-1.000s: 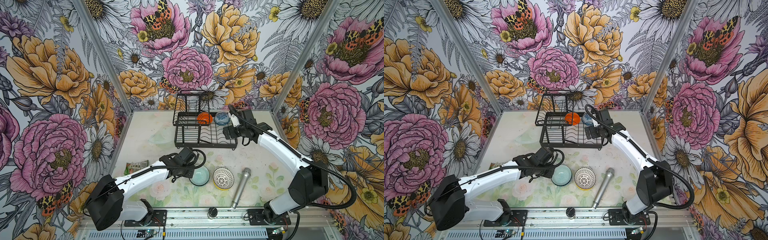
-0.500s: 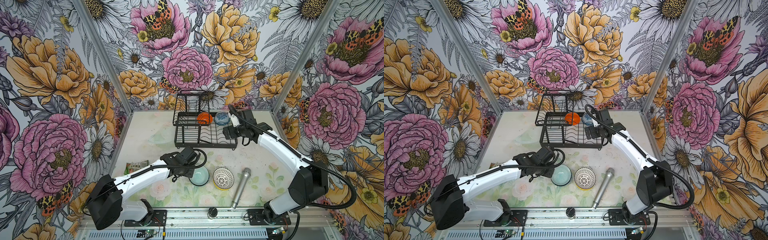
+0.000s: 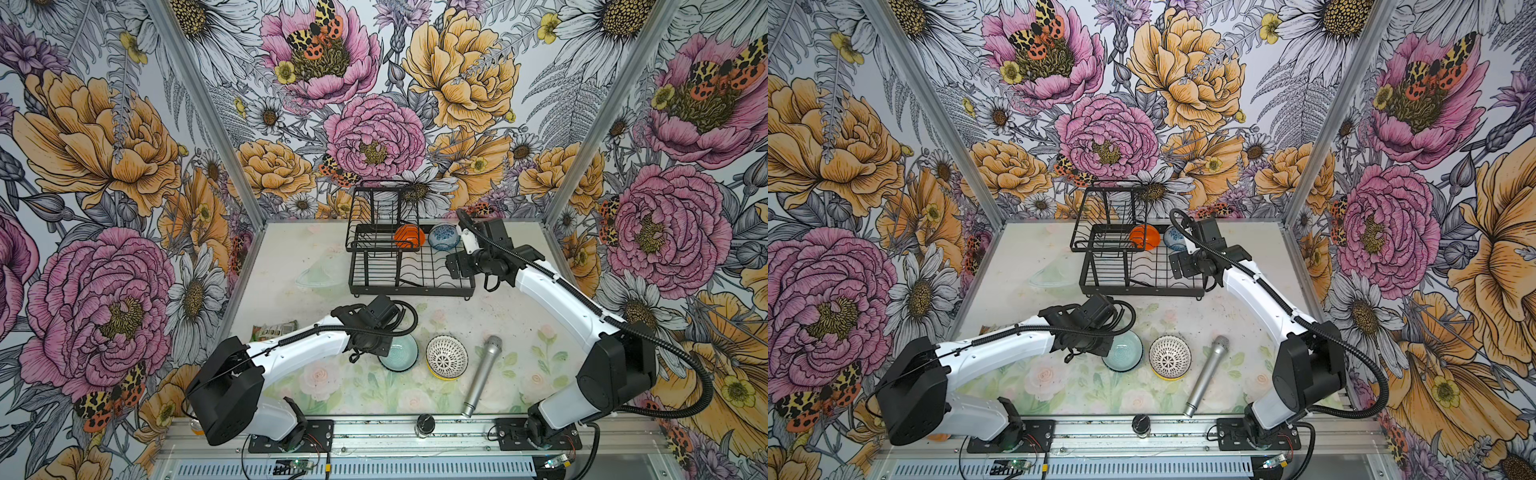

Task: Load the bowls into the dish rack
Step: 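Lower the left gripper onto the pale green bowl rim and close it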

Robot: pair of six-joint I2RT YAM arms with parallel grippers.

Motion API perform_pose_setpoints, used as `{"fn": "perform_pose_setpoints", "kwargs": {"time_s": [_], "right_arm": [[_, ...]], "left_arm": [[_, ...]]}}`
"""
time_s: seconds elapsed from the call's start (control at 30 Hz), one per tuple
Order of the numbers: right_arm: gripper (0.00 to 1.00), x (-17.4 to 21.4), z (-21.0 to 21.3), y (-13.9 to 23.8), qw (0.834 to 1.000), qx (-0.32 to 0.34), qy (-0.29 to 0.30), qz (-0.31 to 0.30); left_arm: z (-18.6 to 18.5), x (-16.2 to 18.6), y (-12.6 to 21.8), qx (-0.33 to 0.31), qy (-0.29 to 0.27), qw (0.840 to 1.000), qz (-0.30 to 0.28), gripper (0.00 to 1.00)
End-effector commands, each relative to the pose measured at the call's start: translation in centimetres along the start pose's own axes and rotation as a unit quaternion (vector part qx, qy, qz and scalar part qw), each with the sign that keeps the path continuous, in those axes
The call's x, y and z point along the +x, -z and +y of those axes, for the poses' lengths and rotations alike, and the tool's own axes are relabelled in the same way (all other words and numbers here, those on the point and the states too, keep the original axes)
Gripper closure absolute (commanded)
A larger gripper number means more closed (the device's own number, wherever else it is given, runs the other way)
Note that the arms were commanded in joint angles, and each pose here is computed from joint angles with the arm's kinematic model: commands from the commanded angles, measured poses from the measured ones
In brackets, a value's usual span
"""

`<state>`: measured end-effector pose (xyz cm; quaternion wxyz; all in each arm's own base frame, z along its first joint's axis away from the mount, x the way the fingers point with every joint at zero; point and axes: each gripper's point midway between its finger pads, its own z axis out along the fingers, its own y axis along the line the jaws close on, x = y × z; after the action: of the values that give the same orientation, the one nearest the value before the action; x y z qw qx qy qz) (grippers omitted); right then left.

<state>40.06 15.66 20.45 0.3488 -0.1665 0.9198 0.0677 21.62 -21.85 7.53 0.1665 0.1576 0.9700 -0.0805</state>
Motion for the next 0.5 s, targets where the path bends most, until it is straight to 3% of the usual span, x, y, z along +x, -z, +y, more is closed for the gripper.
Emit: {"fn": "perform_pose_setpoints", "kwargs": {"time_s": [0.0, 0.47], "right_arm": [[0.01, -0.6, 0.0, 0.6, 1.0, -0.004, -0.004, -0.01], [0.01, -0.3, 0.2, 0.2, 1.0, -0.009, -0.004, -0.005]], "left_arm": [[-1.2, -1.9, 1.1, 0.018, 0.0, 0.999, -0.031, 0.86], [-0.7, -2.6, 2.7, 0.004, 0.001, 0.999, -0.043, 0.95]]}}
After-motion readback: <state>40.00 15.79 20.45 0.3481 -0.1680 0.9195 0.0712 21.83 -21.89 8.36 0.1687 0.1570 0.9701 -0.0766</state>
